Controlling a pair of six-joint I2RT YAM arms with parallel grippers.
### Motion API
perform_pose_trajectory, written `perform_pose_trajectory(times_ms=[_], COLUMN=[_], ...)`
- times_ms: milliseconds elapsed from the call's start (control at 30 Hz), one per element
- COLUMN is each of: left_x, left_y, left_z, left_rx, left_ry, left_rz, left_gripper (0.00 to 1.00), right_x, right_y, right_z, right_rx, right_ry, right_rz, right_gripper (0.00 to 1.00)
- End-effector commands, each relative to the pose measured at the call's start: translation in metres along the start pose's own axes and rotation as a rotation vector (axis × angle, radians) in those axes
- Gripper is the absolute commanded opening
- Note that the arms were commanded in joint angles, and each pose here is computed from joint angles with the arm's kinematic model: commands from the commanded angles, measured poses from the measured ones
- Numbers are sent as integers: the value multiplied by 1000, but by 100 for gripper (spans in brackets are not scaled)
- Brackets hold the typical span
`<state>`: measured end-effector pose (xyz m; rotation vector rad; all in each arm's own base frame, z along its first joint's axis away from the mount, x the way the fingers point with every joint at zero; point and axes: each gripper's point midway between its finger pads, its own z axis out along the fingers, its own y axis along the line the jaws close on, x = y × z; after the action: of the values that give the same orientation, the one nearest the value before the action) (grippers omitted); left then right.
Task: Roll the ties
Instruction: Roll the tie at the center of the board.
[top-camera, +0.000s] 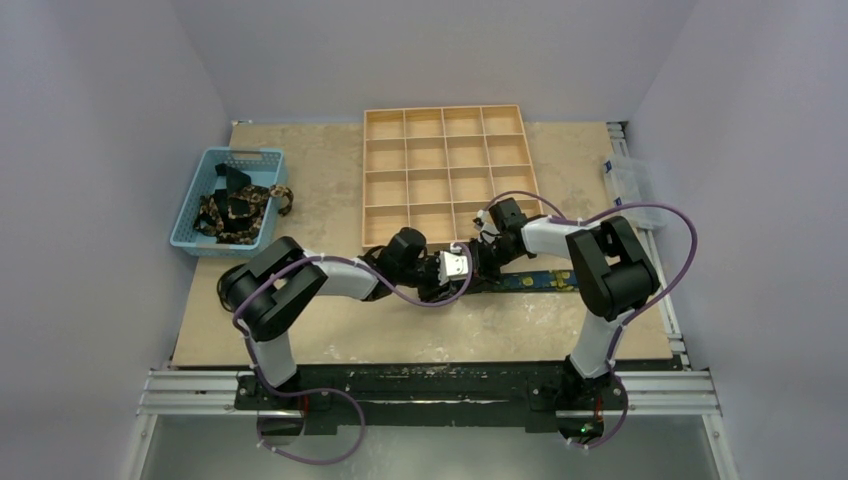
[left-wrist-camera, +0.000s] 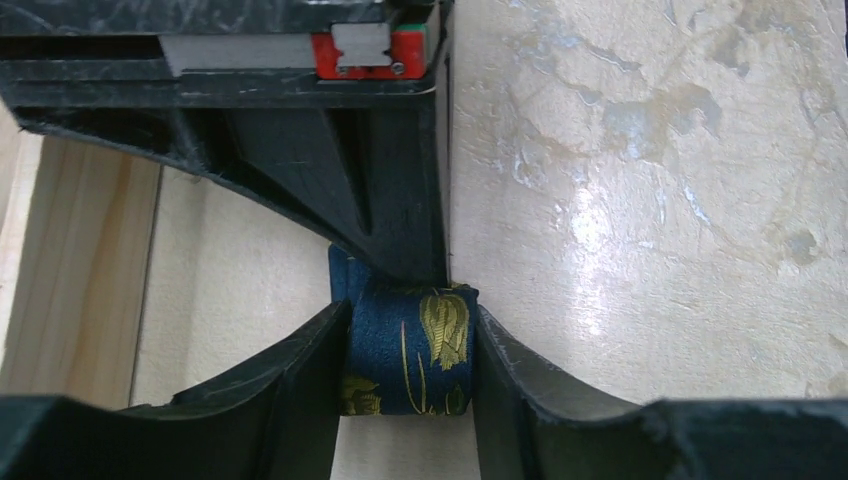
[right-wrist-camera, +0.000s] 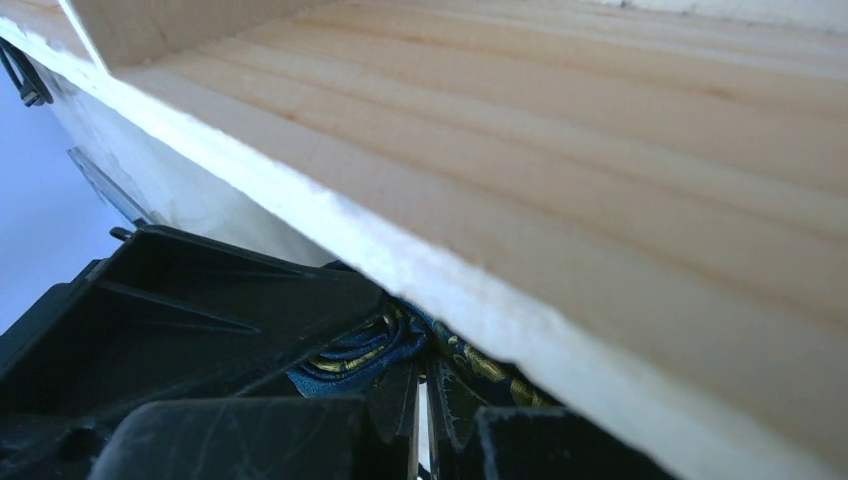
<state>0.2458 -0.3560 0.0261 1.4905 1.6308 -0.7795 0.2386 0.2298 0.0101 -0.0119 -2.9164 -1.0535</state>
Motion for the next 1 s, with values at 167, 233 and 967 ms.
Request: perform_pose_trajectory(times_ms=[167,233,967], left_x=[4,11,29], left_y=[-5,-9,-27], left_z=[6,3,-25], left_rx=[36,36,21], left_ry=[32,48,98], left_rz=[0,-15,-61], left_gripper=[16,11,3], right_x=[3,-1,-8], right_y=[-45,-31,-41], right_z=[4,-4,-9], right_rx=[207,174,222], right_ry=[-18,-34,-94], right_rz=[2,-17,-46], right_gripper=[0,2,13])
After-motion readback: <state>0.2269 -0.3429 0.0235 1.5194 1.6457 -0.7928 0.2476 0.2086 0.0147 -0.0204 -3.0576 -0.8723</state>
